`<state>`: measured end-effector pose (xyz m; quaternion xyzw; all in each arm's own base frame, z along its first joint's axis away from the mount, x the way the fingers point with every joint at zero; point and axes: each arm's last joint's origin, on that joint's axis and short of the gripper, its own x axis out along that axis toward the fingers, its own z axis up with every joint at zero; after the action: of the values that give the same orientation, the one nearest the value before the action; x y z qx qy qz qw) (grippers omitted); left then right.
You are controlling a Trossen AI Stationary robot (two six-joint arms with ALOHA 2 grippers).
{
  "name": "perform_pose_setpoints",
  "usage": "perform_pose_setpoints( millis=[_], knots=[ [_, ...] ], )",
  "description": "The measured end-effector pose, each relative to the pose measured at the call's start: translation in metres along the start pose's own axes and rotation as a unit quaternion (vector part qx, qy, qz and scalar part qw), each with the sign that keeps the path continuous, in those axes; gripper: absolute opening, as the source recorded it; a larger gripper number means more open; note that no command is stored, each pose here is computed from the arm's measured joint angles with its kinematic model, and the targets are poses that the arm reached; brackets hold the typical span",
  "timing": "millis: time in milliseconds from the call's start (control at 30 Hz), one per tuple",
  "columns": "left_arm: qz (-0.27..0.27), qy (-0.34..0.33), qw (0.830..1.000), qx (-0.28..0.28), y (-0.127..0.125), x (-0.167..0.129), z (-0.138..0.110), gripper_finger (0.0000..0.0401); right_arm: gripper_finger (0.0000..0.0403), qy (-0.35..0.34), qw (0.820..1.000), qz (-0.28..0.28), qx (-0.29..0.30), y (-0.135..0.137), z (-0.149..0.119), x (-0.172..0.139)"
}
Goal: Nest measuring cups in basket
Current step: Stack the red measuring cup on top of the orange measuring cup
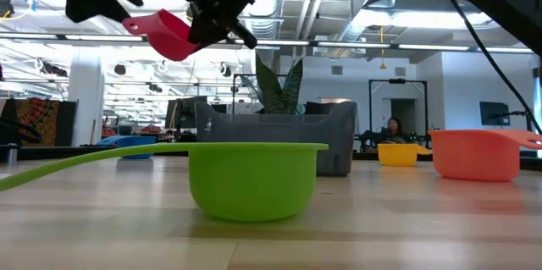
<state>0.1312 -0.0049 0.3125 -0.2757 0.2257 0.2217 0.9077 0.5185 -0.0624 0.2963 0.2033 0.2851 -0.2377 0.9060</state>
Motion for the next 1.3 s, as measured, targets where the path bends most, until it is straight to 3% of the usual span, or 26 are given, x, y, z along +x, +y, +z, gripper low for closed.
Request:
perform_pose_setpoints(
  millis=[367, 500, 700, 900, 1067, 1300],
  knots=[
    [-0.02, 0.038, 0.999, 0.023, -0.016, 0.03, -0.002, 0.0192, 0.0027, 0.003, 1.0, 0.002, -0.001, 0.0, 0.001, -0.004],
    [-0.007, 0.044, 0.999, 0.027, -0.016, 0.036, -0.003, 0.0142, 0.0014, -0.006, 1.0, 0.007, 0.001, 0.001, 0.006, -0.013],
    [-0.021, 0.033, 0.999, 0.024, -0.018, 0.036, 0.001, 0.0015, 0.003, -0.012, 1.0, 0.005, -0.01, -0.002, 0.017, -0.034],
    [-0.057, -0.011, 0.998, 0.013, -0.024, 0.034, 0.009, 0.0003, 0.0043, -0.013, 1.0, 0.015, -0.019, -0.002, 0.023, -0.049],
    [-0.064, -0.054, 0.997, 0.001, -0.029, 0.035, 0.016, 0.0001, 0.0079, -0.016, 0.999, 0.019, -0.039, -0.003, 0.029, -0.066],
    [-0.037, -0.096, 0.995, -0.007, -0.031, 0.038, 0.02, 0.0001, 0.0184, -0.029, 0.998, 0.036, -0.036, -0.013, 0.049, -0.126]
  ],
)
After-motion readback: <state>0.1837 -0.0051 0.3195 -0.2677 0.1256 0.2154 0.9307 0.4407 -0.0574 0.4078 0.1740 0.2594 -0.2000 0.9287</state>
